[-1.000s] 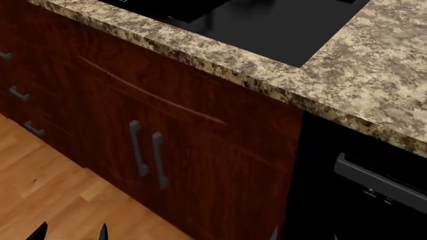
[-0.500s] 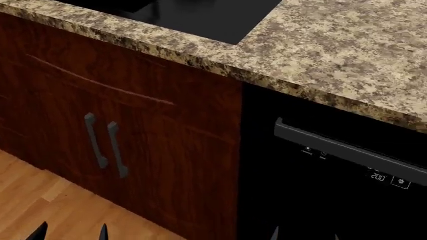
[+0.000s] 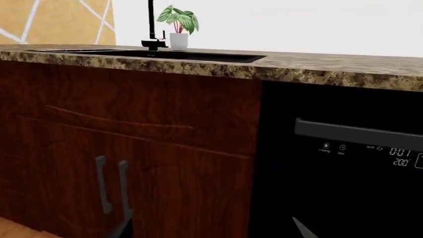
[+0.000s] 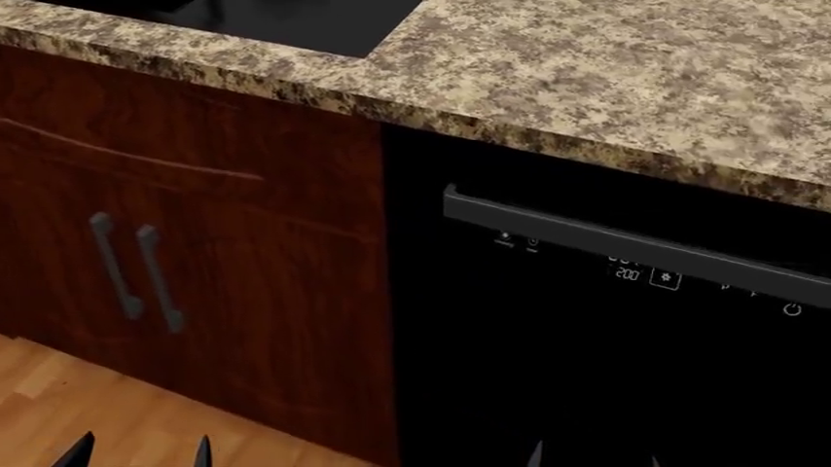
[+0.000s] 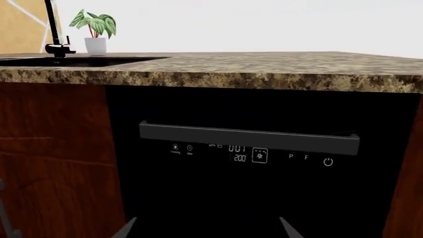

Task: Navigate to the sink.

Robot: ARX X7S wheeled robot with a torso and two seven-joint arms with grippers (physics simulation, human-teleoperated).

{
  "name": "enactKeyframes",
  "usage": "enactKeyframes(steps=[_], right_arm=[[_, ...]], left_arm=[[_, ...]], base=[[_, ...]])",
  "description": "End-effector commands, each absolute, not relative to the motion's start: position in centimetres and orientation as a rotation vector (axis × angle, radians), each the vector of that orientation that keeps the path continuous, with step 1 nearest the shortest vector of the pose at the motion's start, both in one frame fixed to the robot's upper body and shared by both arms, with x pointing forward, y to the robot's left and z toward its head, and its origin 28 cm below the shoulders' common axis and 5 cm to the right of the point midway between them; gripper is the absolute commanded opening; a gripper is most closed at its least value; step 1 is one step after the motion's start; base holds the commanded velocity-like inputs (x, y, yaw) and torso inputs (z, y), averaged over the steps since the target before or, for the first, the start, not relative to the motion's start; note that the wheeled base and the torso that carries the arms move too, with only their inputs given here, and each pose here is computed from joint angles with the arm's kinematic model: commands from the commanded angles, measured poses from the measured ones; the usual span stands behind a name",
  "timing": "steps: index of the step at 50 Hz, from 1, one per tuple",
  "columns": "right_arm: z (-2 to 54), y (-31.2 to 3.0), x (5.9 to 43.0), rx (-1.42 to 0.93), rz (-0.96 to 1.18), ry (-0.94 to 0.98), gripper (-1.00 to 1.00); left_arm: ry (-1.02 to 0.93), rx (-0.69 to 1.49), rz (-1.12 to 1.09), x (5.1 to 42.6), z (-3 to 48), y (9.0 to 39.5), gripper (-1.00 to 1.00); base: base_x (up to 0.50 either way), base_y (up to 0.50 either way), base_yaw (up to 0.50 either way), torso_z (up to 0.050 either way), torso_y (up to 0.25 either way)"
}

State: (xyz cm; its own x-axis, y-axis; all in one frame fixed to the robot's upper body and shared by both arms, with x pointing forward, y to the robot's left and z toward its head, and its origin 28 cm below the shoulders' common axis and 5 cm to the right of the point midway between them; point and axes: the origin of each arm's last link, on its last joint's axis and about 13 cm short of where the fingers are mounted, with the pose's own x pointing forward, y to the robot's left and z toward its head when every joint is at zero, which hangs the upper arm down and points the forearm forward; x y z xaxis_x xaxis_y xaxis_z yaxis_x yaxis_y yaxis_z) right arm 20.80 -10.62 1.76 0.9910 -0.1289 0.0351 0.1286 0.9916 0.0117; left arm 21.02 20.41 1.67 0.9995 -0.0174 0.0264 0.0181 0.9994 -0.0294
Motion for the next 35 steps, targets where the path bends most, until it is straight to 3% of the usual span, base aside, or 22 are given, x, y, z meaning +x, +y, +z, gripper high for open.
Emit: enactKeyframes(steps=[1,35], right_arm=[[1.81,-10.68,20.74,0.010,-0.132,-0.040,1.00],[1.79,-10.68,20.78,0.013,-0.133,-0.041,1.00]], left_arm=[[-0.027,-0.030,-0.018,21.03,1.66,20.36,1.00],[-0.027,-0.030,-0.018,20.99,1.63,20.34,1.00]], base=[[0.18,0.06,-0.36,0.000,0.000],[0.18,0.05,-0.38,0.000,0.000]])
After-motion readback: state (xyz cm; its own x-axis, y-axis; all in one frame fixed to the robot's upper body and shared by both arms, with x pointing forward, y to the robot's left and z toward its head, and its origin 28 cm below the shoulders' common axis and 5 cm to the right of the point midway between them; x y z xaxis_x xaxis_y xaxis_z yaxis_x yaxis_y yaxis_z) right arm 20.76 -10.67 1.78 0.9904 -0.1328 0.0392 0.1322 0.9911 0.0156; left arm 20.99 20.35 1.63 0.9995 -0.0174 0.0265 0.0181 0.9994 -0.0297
